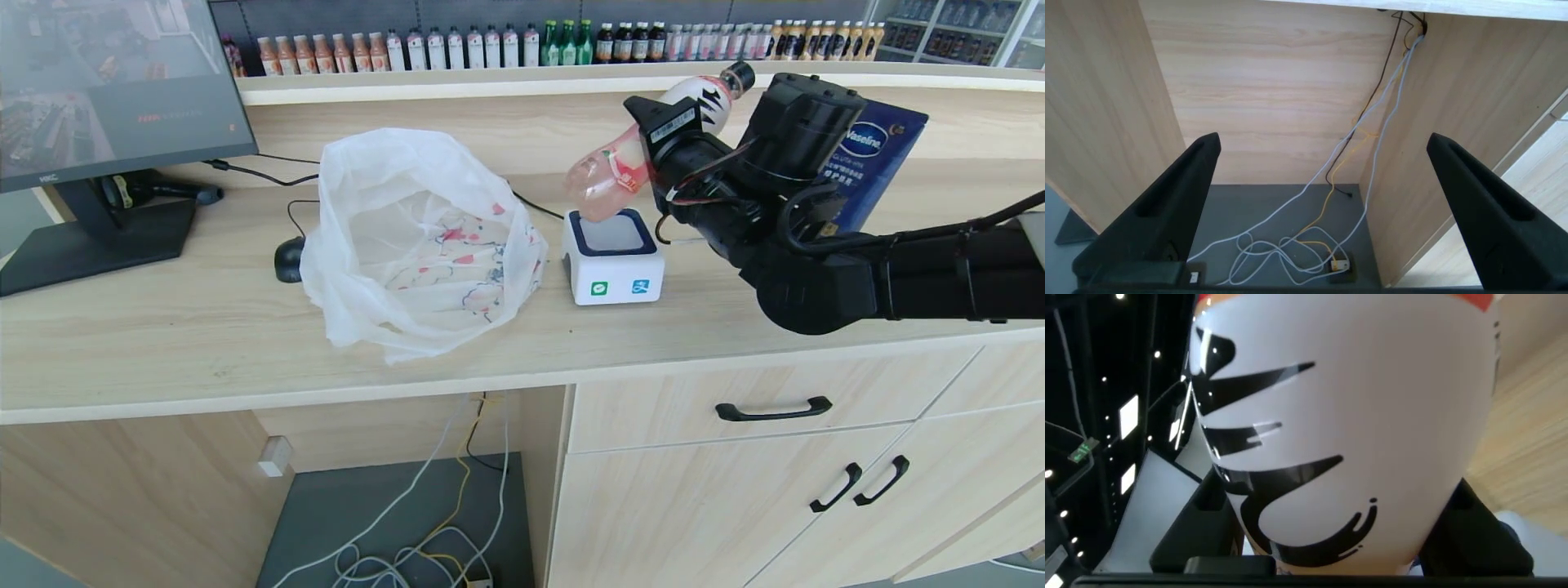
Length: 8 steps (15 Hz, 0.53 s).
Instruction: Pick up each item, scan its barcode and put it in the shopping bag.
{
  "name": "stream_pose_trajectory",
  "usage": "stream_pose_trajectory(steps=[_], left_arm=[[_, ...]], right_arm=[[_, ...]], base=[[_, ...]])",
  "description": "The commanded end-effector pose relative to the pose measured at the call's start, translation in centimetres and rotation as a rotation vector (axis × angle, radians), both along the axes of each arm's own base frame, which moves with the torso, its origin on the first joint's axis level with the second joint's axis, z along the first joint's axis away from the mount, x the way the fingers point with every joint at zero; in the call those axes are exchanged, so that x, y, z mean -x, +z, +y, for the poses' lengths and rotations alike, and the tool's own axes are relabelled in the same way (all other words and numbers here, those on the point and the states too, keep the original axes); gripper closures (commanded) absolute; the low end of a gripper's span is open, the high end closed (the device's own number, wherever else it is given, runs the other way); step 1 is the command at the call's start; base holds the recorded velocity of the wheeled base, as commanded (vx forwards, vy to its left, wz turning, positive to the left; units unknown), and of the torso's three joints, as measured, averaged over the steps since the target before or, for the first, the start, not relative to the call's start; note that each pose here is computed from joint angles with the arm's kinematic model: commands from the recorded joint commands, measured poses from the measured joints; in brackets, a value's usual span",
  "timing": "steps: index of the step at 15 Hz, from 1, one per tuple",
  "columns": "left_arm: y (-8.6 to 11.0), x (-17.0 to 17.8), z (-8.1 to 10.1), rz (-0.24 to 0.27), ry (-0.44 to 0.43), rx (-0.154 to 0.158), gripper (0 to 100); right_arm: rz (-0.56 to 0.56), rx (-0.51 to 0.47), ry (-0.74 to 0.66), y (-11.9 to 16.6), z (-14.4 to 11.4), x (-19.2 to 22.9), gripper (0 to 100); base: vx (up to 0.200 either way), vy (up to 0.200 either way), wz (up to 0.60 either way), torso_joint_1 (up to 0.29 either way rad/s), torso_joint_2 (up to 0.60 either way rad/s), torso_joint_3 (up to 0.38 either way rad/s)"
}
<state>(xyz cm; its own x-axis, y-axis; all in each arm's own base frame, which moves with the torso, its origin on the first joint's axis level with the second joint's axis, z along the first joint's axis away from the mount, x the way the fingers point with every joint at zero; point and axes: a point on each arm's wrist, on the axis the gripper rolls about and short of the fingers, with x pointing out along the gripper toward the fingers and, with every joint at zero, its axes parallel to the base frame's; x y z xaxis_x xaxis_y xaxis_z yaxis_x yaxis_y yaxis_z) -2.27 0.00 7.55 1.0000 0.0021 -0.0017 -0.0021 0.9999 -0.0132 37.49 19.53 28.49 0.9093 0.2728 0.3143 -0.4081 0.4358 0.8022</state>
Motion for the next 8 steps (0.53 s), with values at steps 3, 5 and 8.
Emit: stream_pose_trajectory(steps=[3, 5, 8], left_arm=[[0.00, 0.00, 0.00, 0.000, 0.001, 0.001, 0], [0.00, 0.00, 0.00, 0.000, 0.001, 0.001, 0], [0.00, 0.00, 0.00, 0.000, 0.001, 0.001, 0]], right_arm=[[0.031, -0.014, 0.009, -0.54, 0.13, -0.32, 100], [0.024, -0.019, 0.010, -0.40, 0.24, -0.53, 100], [0.034, -0.022, 0.012, -0.33, 0.30, -0.64, 100]], base=[[0.000, 0.000, 0.00, 0.000, 0.00, 0.000], [0.000, 0.000, 0.00, 0.000, 0.00, 0.000], [0.000, 0.000, 0.00, 0.000, 0.00, 0.000]])
